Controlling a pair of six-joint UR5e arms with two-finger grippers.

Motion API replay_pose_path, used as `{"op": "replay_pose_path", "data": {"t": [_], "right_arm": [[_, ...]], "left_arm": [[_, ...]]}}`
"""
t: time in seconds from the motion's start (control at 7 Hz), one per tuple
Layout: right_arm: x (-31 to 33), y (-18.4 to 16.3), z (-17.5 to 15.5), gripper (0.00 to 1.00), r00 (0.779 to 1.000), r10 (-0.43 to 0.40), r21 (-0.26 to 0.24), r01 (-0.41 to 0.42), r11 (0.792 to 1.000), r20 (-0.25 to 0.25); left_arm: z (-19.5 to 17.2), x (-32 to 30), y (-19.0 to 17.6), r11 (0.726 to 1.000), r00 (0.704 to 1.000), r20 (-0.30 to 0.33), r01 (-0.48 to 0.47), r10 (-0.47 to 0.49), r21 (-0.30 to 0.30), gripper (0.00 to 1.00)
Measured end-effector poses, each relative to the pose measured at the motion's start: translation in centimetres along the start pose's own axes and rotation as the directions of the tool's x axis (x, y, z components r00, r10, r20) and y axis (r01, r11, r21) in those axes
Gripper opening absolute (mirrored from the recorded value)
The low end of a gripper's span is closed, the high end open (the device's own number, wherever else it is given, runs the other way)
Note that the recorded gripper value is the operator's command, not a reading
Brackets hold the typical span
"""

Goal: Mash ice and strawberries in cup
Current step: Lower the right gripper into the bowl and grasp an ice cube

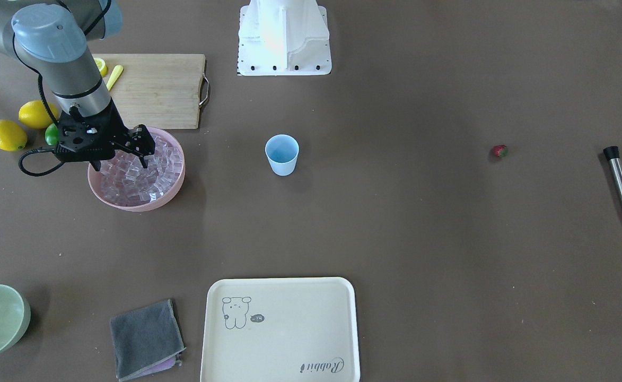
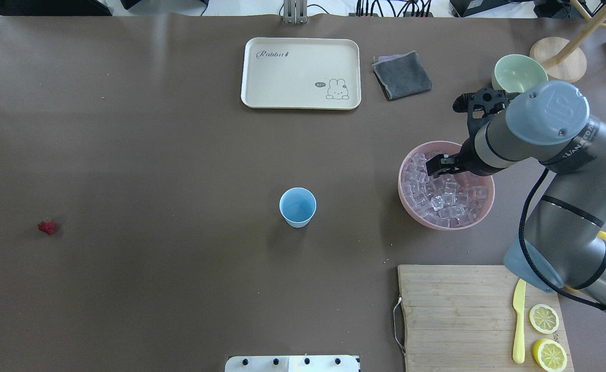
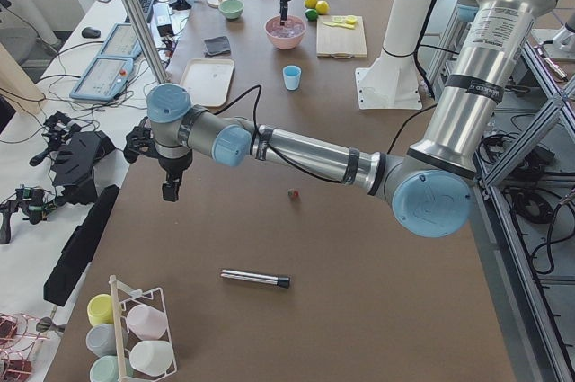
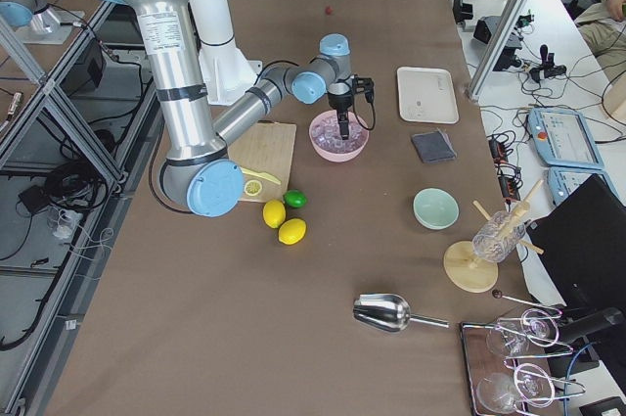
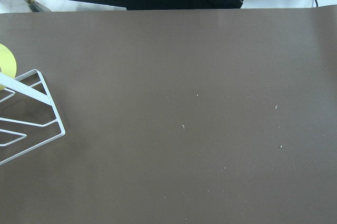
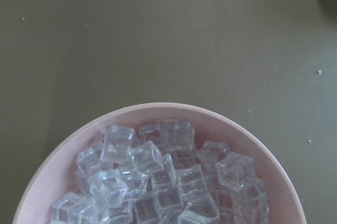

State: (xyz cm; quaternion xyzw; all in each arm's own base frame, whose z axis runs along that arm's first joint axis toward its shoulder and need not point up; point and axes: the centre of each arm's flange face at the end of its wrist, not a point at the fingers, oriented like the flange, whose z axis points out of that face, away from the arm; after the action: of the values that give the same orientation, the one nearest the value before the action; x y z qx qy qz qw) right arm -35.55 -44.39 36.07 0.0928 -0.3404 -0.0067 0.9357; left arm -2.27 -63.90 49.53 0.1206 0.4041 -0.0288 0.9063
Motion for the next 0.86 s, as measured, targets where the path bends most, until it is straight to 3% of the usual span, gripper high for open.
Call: {"op": "replay_pose_path", "data": {"t": [0.57, 0.86], "right_arm": [[-1.1, 1.6, 3.4, 0.94, 0.998, -0.029, -0.02, 0.028, 0.999, -0.053], [-1.3, 2.0, 3.8, 0.94, 0.997, -0.037, -0.021, 0.036, 0.999, -0.062]], "left_arm": [[1.3, -2.9, 4.7, 0.999, 1.0, -0.01, -0.025, 0.026, 0.035, 0.98], [0.3, -2.7, 5.0, 0.999, 0.999, -0.031, -0.016, 0.017, 0.033, 0.98]]}}
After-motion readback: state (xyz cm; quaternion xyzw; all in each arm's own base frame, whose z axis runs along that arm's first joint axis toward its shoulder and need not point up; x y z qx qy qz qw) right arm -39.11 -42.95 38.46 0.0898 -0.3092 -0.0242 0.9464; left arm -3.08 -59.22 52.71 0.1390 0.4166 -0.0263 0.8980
